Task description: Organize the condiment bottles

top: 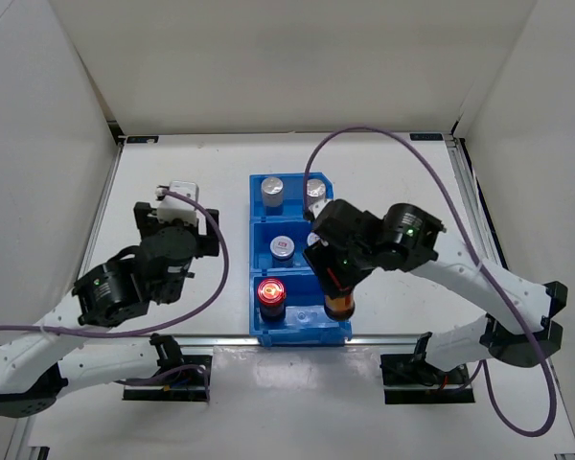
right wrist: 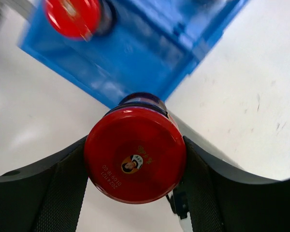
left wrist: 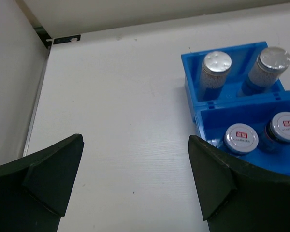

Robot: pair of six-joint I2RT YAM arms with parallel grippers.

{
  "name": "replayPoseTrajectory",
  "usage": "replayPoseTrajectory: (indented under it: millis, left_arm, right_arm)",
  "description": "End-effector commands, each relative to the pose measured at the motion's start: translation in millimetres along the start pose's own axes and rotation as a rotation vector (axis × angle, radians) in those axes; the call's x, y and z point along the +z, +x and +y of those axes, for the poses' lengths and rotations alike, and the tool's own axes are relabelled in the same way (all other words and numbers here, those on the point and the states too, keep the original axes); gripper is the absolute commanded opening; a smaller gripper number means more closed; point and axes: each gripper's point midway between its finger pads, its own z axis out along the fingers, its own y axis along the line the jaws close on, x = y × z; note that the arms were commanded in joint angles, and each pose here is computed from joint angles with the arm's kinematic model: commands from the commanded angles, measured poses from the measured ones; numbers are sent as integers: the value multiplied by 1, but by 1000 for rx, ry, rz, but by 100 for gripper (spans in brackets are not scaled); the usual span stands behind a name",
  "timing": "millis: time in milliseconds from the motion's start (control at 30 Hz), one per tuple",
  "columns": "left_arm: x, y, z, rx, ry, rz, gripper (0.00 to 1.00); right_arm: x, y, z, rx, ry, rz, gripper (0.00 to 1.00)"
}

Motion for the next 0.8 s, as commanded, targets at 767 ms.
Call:
replayPoseTrajectory:
  millis: [767]
  left_arm:
    - [16,49,-44,33,85,111,100]
  right_arm:
    - [136,1,1,2,134,-5,0]
